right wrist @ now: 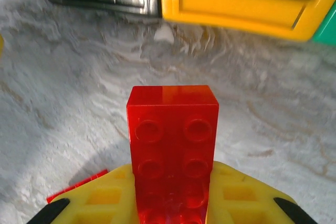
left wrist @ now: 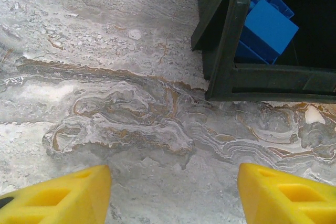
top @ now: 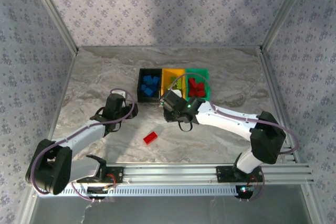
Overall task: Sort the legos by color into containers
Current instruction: Place the lego in the container.
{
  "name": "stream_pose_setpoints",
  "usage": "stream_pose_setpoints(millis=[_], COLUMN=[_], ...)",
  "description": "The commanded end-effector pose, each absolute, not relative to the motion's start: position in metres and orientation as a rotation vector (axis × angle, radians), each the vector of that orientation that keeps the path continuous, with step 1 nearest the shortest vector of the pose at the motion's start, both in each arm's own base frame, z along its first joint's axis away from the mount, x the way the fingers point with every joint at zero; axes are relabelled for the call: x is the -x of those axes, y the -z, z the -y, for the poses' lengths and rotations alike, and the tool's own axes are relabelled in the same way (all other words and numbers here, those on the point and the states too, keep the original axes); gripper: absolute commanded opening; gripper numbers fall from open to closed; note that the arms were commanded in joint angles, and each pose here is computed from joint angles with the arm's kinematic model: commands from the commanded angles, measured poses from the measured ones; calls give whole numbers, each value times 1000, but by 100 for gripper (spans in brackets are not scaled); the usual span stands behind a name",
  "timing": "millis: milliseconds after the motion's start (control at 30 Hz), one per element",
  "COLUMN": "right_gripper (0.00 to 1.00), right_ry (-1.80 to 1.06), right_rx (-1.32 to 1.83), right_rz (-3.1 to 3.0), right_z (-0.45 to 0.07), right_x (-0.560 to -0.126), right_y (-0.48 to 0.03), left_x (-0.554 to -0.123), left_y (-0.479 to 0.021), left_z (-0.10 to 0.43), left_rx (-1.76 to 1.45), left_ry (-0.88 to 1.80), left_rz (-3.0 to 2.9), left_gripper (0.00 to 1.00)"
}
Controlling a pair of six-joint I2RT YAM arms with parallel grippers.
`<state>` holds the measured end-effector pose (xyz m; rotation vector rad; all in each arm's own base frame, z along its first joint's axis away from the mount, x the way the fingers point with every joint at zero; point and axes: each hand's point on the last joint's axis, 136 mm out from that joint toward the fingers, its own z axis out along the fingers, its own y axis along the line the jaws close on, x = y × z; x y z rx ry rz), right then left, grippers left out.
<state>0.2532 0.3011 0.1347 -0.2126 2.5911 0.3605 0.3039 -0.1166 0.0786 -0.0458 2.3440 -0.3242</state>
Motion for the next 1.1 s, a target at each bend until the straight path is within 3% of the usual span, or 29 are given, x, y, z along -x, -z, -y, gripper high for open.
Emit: stream_pose_setpoints(millis=[0,133,467,900,1000,1067], right_gripper=[25,26,27,30,36,45], right_ry=[-305,-337,-325,92,123,143], right_rx=[196,136,18,87,102,97], right_rz=[-2491,-2432,-2475,-2605,-2639,-2661], right_z=[-284,-264,-209,-151,-145,-142], right_x=[-281,-319,-390,-433,-437,-438], right_y=[-156,-182,-178,-151,-142,-137], left_x=[-317,-317,-316,-318,-318,-318], left_y=[-99,-98,-98,-95,-94,-93], left_z=[121,122,121,124,126,126], left_rx=[62,61,64,62,59,58], left_ry=[366,373,372,386,391,392], left_rz=[-2291,-2295,-2299,-2314,-2324,-2327], left_gripper=[64,64,64,64,64,64])
